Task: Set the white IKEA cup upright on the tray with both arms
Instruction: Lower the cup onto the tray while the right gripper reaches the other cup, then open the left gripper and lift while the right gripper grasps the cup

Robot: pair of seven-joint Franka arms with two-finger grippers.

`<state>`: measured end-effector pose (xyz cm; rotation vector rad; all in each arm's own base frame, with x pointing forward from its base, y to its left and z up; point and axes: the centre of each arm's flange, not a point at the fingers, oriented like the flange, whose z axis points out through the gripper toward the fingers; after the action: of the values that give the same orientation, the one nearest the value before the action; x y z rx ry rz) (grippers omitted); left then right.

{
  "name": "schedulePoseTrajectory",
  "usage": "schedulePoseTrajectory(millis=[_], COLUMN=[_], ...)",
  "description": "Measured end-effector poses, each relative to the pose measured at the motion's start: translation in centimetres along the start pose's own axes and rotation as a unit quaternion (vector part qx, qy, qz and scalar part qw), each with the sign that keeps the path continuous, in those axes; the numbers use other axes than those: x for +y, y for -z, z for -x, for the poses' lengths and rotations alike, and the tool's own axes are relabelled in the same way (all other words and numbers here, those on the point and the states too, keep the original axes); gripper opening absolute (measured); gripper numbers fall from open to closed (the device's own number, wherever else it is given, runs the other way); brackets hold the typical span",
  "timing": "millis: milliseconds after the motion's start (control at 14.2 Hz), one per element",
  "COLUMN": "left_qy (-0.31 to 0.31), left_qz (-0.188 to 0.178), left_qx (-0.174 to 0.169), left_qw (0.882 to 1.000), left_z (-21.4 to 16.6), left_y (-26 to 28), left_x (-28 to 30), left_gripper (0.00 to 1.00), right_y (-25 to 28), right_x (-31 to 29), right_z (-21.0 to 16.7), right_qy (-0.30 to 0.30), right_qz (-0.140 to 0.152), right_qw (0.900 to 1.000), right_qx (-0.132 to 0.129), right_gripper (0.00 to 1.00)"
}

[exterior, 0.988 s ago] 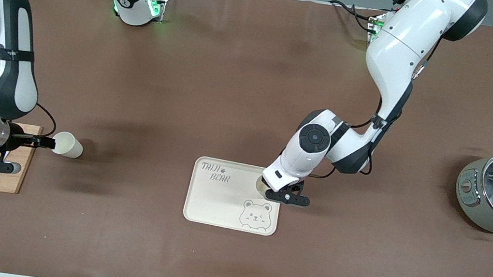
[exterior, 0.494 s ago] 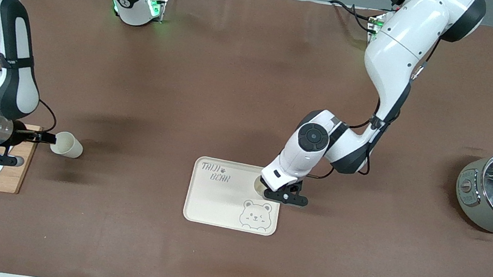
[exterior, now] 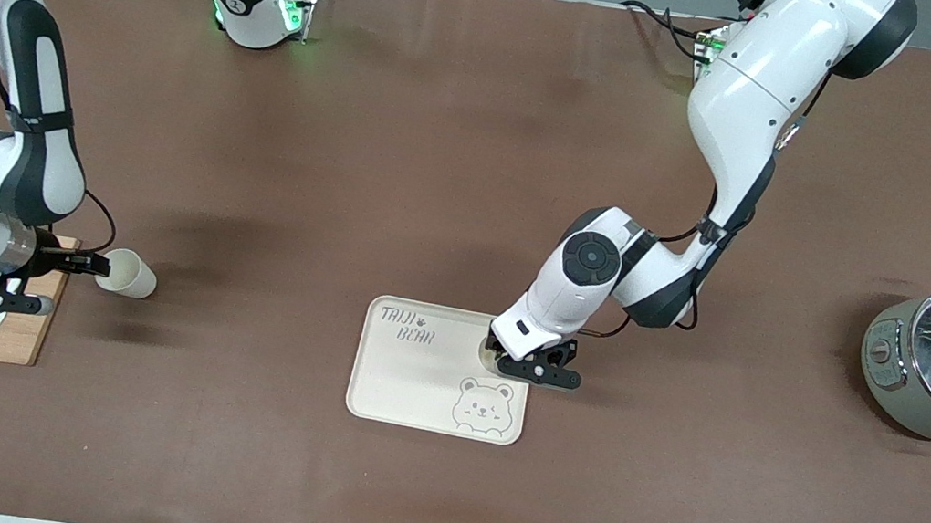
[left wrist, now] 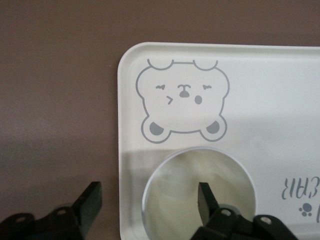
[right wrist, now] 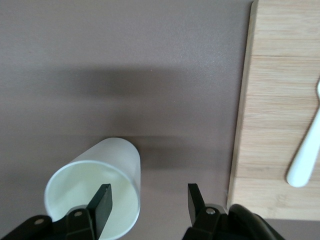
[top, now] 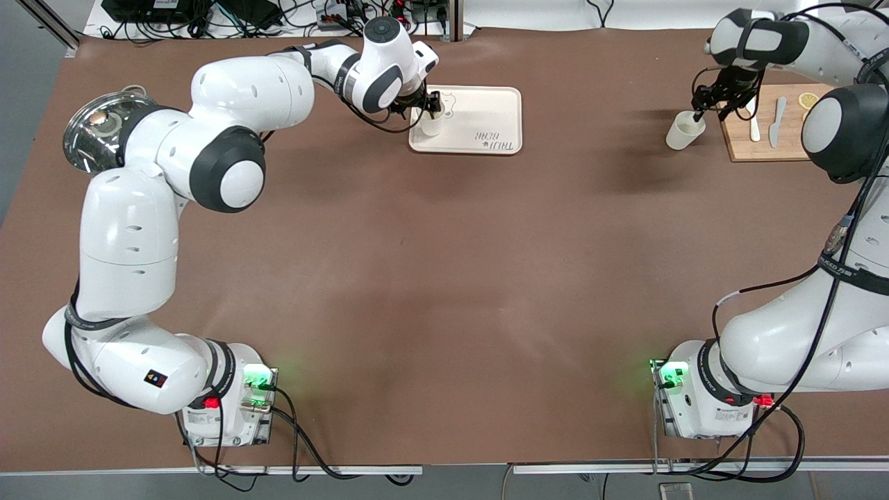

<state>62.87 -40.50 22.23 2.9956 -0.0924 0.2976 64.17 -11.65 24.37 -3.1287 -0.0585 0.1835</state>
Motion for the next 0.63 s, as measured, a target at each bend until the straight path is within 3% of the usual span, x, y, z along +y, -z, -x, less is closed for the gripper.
schedulePoseTrajectory(millis=[71,141,423,635], left_qy=[0.001,0.001,0.006,0.009], left_qz=[0.001,0.001,0.003,0.003], left_qx=[0.002,0.004,0.015,0.020], left_qw=[1.000,1.000,1.000,1.000], left_z=[-0.2,-0.4,-1.4,-1.9], left_y=[0.2,0.3,1.3,2.1], left_x=[0.0,0.0,-0.4,-0.7], left_gripper=[0.98,1.00,1.00,1.00], right_y=[-0.7,-1.2,-1.2,-0.8], right_x=[-0.2,-0.3,-0.6,-0.7], right_z=[0.3,0.5,0.5,0.4], right_qy=[0.000,-0.002,-0.008,-0.008], right_qz=[-0.001,-0.004,-0.014,-0.015], right_qw=[1.000,1.000,1.000,1.000], right_qx=[0.001,0.001,0.004,0.007], right_gripper=[0.57,0.43,0.03,0.04])
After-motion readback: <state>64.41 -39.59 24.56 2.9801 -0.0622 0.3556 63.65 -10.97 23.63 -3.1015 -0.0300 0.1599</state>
